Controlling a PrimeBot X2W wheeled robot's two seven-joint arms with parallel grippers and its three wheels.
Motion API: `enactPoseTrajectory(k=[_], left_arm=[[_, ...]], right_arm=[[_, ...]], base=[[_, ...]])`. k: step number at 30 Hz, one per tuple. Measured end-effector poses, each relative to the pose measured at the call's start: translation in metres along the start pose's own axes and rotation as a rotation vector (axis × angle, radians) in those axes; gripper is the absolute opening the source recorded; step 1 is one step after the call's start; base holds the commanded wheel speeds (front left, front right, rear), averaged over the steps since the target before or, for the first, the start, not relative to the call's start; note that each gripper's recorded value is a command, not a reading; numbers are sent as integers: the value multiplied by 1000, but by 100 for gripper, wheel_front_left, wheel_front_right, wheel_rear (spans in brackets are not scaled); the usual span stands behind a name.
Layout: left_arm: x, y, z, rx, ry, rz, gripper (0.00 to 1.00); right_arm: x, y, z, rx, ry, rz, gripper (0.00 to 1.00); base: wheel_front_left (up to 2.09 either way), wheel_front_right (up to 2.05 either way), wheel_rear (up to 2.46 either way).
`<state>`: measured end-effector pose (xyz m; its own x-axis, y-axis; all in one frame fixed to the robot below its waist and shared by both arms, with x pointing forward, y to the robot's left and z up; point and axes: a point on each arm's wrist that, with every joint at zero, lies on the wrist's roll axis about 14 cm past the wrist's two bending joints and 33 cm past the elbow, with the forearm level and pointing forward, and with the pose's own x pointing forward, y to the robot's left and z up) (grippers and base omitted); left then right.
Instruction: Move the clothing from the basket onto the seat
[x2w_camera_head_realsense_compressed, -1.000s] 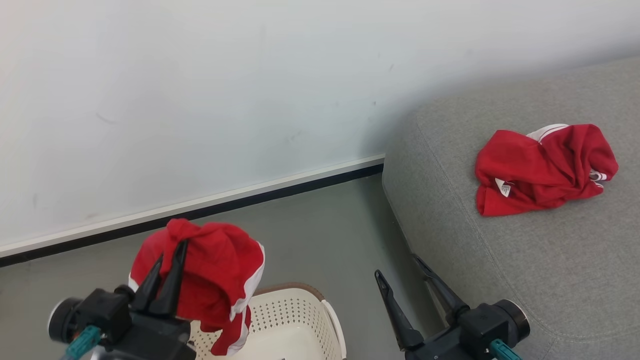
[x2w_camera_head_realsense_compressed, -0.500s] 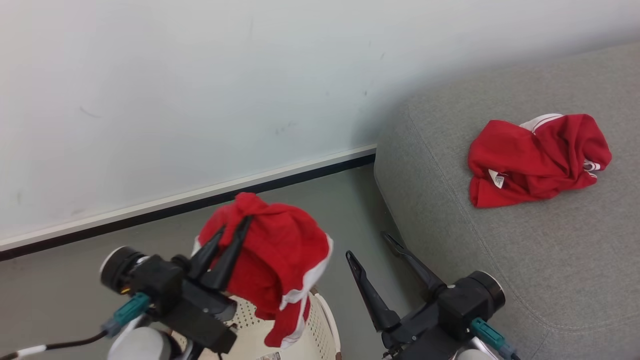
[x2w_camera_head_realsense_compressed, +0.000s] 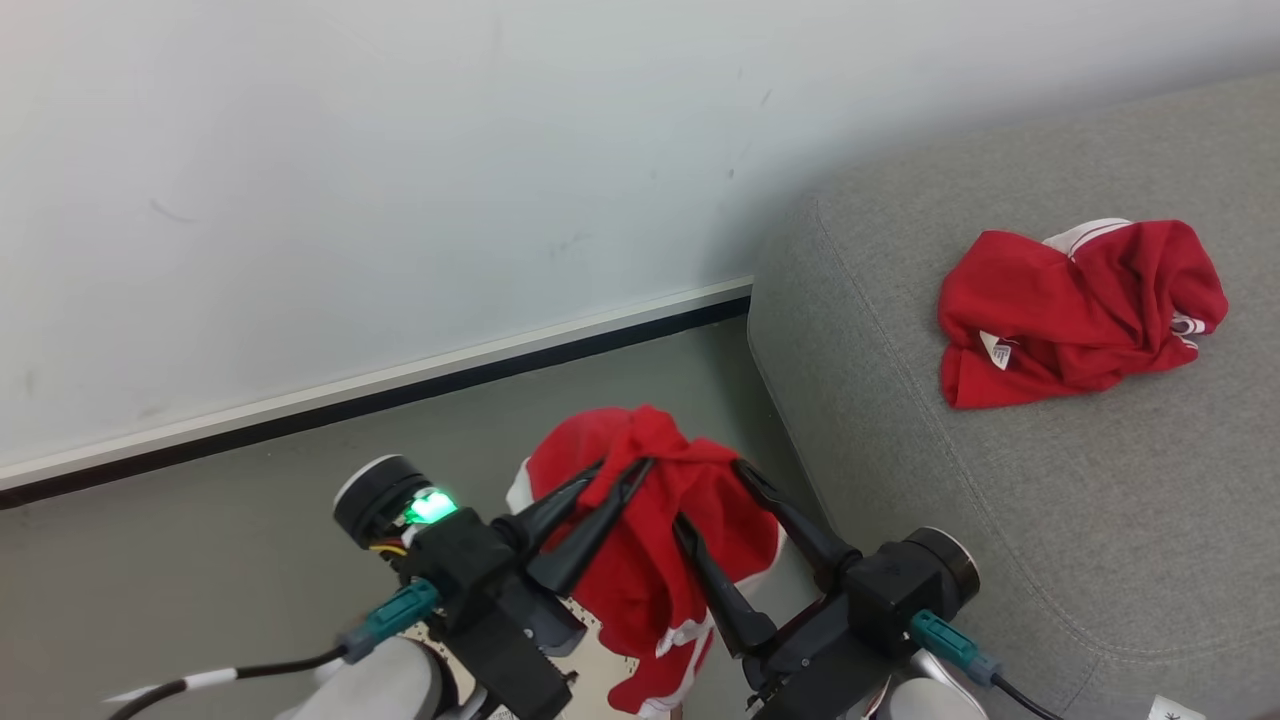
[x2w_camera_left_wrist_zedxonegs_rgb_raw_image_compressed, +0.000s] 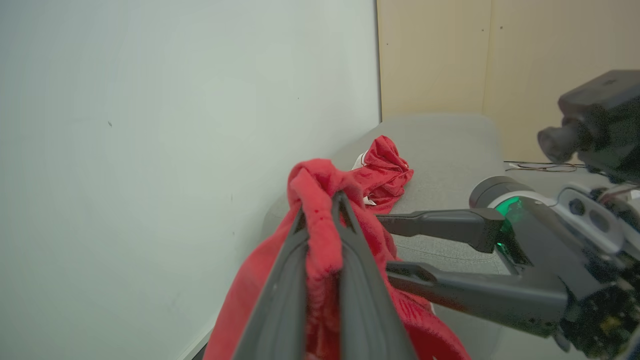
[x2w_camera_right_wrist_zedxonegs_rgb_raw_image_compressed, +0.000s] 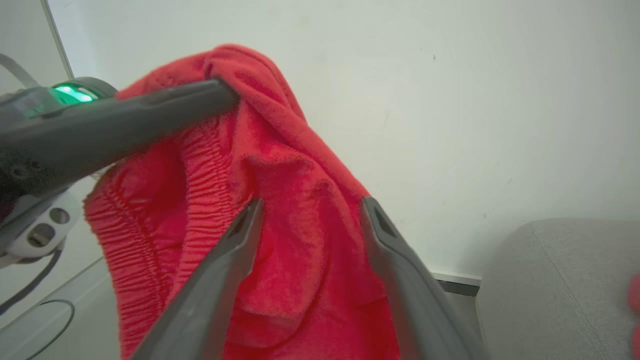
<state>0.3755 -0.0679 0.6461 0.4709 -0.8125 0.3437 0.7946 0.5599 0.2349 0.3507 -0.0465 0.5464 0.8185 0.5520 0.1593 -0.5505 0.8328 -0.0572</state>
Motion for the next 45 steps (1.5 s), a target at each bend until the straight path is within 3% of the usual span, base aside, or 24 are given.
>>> enactPoseTrajectory(k=[12, 13, 14, 15, 24, 25, 26, 28, 45], left_arm=[[4, -23, 4, -5, 10, -96, 0], [3, -23, 4, -6, 10, -97, 0], [3, -23, 3, -6, 13, -98, 0], [3, -23, 3, -6, 13, -98, 0], [1, -22, -5, -16, 42, -96, 0], [1, -21, -6, -15, 44, -90, 8], [1, -20, -6, -15, 41, -86, 44], [1, -19, -5, -16, 38, -82, 100], [1, -20, -9, -30, 60, -77, 100]], right_arm=[[5, 17, -4, 18, 17, 74, 100], [5, 17, -4, 17, 16, 75, 68], [5, 18, -4, 17, 17, 76, 9], [5, 18, -4, 17, 17, 76, 0], [3, 17, -2, 7, 12, 75, 0], [3, 16, -1, 6, 9, 73, 0], [3, 15, 0, 5, 7, 70, 0], [2, 13, 0, 5, 5, 61, 0], [-11, -7, -2, 4, 11, -29, 0]], base=[[0, 0, 0], [0, 0, 0], [0, 0, 0], [0, 0, 0], [0, 0, 0], [0, 0, 0], [0, 0, 0], [0, 0, 0], [0, 0, 0]])
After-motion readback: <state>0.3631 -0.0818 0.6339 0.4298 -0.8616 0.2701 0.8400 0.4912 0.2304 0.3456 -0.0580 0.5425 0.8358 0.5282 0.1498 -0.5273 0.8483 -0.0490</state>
